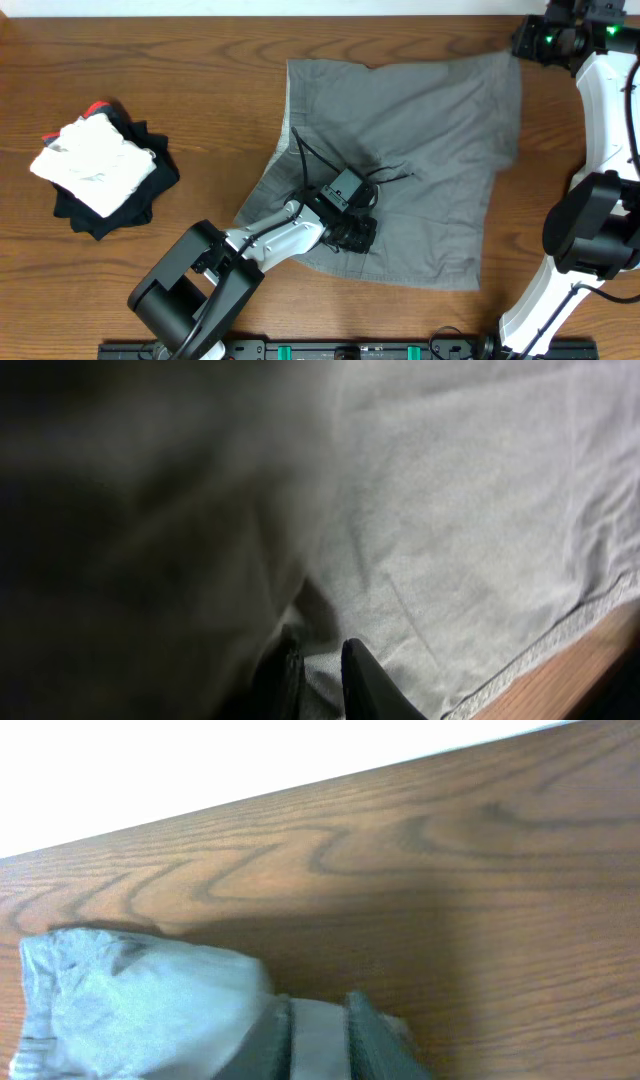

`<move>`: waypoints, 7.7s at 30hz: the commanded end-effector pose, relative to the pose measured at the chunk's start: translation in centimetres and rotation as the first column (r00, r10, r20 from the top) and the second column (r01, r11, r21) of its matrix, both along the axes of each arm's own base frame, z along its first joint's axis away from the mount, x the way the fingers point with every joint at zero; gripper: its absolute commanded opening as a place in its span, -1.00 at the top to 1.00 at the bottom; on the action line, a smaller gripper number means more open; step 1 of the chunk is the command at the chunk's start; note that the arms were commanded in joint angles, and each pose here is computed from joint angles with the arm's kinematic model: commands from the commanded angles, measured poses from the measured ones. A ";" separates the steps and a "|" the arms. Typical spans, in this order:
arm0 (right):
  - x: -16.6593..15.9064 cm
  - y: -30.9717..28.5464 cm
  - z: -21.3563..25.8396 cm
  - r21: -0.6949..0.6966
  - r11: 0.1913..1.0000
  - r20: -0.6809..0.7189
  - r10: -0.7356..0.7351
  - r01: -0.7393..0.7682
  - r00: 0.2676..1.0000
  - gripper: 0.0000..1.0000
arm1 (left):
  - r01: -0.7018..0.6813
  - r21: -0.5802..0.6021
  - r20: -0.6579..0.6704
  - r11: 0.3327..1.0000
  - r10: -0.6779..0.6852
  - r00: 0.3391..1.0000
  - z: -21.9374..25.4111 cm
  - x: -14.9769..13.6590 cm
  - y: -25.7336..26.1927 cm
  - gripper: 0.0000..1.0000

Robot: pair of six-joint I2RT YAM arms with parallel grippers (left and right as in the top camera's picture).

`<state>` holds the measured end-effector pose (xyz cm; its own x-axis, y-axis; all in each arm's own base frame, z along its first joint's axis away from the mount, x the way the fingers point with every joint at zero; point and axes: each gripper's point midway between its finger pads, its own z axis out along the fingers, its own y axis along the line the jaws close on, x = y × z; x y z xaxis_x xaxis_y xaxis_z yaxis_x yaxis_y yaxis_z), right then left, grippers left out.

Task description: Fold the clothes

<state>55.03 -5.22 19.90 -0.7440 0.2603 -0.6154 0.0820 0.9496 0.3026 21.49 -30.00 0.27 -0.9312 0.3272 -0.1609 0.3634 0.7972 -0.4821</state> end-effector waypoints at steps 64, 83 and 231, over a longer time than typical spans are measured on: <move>-7.2 3.8 -21.5 -0.166 0.967 -0.284 0.140 -0.192 0.949 0.49 | 0.234 -0.208 -0.057 0.950 -0.251 0.966 0.8 -7.3 -7.2 0.66; 4.0 -1.3 -10.9 -0.273 0.962 0.098 0.021 0.007 0.995 -0.32 | 0.256 -0.201 -0.050 0.945 -0.271 0.961 0.7 -7.8 -7.3 0.66; -5.2 8.7 -18.6 0.016 0.981 -0.129 0.194 -0.194 0.972 0.97 | -0.415 0.201 0.113 0.887 0.400 0.910 -3.7 16.7 17.8 0.31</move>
<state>49.96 2.97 2.01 -0.8474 0.1066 -0.5202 -0.0655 0.9512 0.3016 40.05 -12.96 0.27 -0.9565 -0.0602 -0.2854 0.0352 0.9474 -0.3181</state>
